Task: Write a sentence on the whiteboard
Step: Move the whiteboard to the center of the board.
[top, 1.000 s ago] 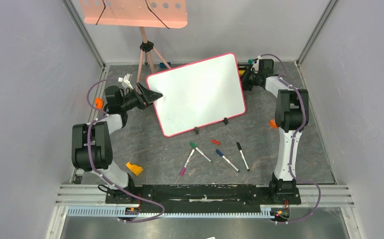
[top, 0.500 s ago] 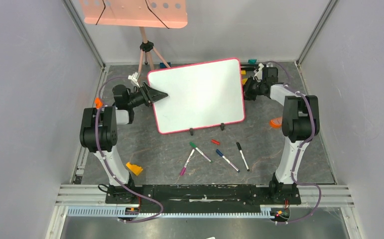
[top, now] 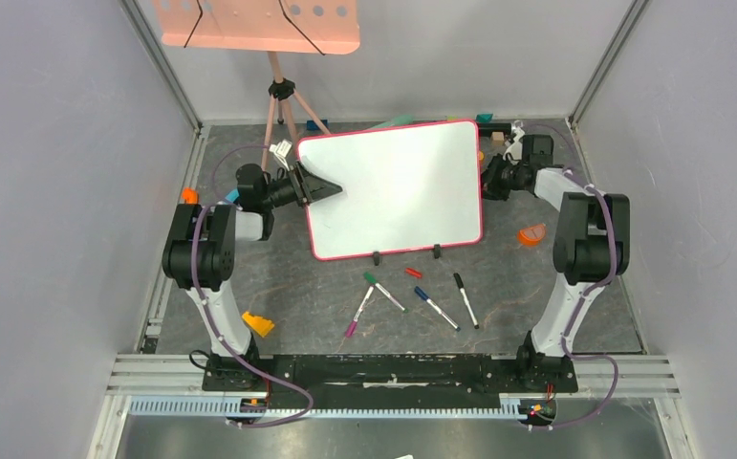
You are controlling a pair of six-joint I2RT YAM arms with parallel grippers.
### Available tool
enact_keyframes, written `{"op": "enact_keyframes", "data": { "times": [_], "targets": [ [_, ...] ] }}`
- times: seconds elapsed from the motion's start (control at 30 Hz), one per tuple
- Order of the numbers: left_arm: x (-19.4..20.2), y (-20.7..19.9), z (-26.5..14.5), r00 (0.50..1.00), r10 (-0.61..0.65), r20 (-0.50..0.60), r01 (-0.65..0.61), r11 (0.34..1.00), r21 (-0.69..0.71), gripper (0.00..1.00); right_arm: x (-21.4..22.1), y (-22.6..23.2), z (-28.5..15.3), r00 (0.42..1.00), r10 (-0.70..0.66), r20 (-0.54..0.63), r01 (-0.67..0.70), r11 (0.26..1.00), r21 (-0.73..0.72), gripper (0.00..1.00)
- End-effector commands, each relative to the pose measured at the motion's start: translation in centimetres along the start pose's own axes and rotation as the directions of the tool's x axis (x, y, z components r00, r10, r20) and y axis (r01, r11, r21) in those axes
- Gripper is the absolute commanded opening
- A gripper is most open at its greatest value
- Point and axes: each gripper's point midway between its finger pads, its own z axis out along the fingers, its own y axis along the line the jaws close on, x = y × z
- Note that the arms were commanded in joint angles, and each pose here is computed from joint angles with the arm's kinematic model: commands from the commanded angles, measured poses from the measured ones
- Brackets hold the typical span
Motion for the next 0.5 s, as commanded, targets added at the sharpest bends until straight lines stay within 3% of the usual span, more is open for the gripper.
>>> {"op": "enact_keyframes", "data": {
  "times": [0.0, 0.2, 0.33, 0.47],
  "targets": [
    [1.5, -1.5, 1.3, 0.997, 0.068, -0.034, -0.067, 0.998, 0.021, 0.65, -0.8, 1.2, -2.9, 0.996, -0.074, 0.041, 0.074, 0.997, 0.009, 0.0],
    [1.1, -1.9, 2.0, 0.997, 0.073, -0.026, -0.073, 0.997, 0.019, 0.71, -1.2, -2.0, -4.5, 0.997, -0.005, 0.076, -0.005, 0.992, 0.126, 0.0],
    [-1.6, -1.5, 0.2, 0.996, 0.027, 0.086, -0.029, 0.999, 0.018, 0.79, -2.8, -4.5, -5.9, 0.99, 0.049, 0.134, -0.072, 0.982, 0.172, 0.0],
    [-2.5, -1.4, -1.2, 0.994, 0.035, 0.102, -0.037, 0.999, 0.013, 0.86, -4.8, -5.5, -7.6, 0.979, 0.059, 0.194, -0.097, 0.977, 0.192, 0.0]
  ]
}}
